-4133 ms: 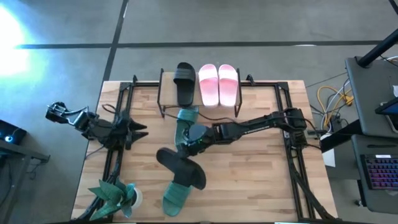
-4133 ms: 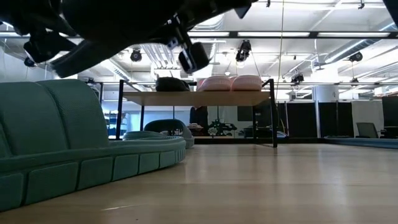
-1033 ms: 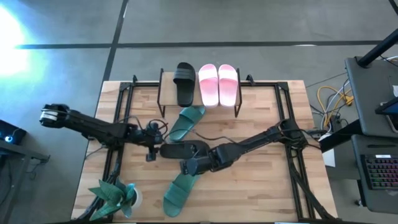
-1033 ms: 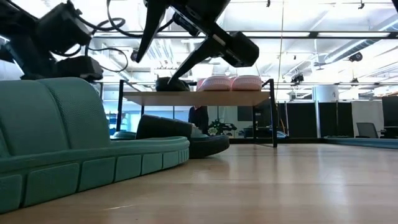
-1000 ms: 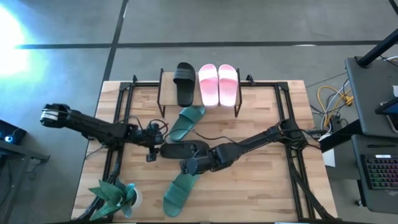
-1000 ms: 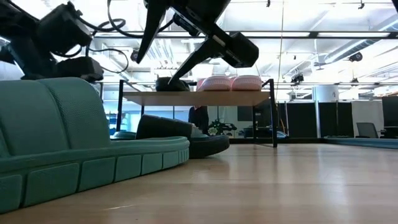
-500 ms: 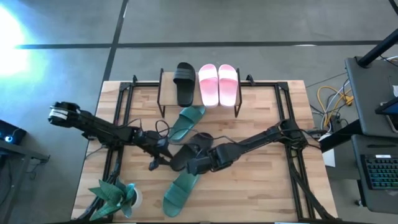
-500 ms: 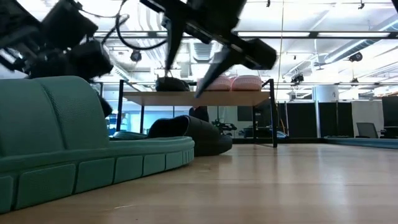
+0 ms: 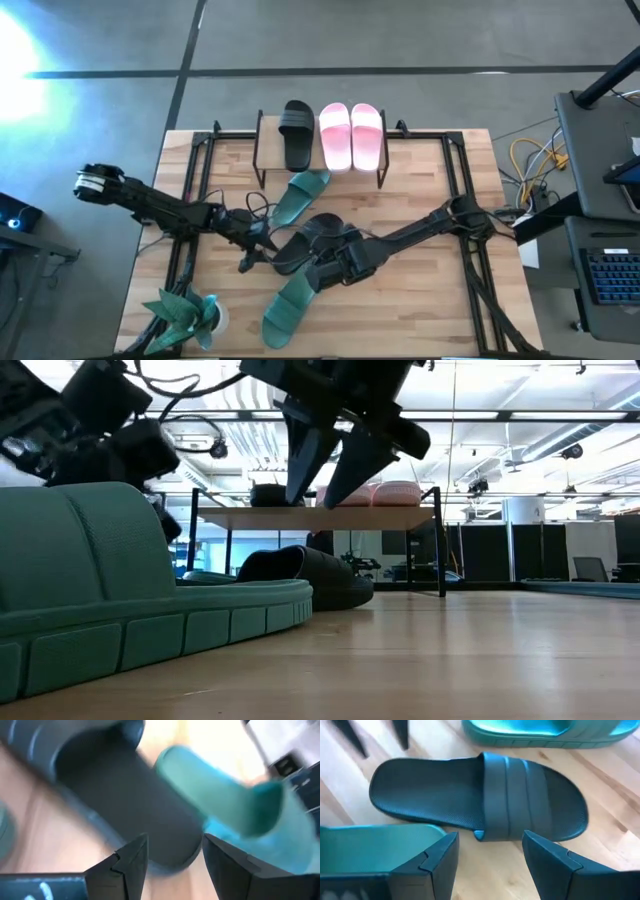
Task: Pick and place slides into the shelf
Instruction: Put the black slipper on the shelf
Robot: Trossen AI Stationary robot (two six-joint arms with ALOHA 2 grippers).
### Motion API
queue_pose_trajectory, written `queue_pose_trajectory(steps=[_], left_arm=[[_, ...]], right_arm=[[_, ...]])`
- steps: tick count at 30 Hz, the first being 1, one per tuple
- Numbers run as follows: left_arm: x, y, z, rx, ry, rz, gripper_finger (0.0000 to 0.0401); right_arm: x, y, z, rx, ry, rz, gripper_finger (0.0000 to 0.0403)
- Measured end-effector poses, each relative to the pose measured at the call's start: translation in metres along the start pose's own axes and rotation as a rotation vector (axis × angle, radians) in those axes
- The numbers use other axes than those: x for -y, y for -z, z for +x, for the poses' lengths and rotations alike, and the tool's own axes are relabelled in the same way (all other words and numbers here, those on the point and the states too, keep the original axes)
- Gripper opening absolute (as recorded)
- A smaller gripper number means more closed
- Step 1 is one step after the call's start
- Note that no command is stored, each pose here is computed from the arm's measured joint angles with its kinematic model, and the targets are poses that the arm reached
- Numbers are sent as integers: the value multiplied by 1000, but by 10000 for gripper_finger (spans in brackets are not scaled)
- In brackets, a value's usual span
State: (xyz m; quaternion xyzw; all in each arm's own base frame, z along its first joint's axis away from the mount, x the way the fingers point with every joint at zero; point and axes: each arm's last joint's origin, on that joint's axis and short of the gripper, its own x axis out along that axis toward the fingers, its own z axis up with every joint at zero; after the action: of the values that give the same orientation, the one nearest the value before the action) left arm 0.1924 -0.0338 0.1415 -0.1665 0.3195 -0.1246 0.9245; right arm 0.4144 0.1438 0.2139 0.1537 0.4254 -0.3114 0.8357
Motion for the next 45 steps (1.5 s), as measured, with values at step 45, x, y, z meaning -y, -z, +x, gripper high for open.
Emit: queue_pose_trajectory(steps=[45], left_arm=[[-7, 9, 10, -43, -66, 85, 173]], right_arm=[[-7, -4, 52, 59, 166, -343, 50]])
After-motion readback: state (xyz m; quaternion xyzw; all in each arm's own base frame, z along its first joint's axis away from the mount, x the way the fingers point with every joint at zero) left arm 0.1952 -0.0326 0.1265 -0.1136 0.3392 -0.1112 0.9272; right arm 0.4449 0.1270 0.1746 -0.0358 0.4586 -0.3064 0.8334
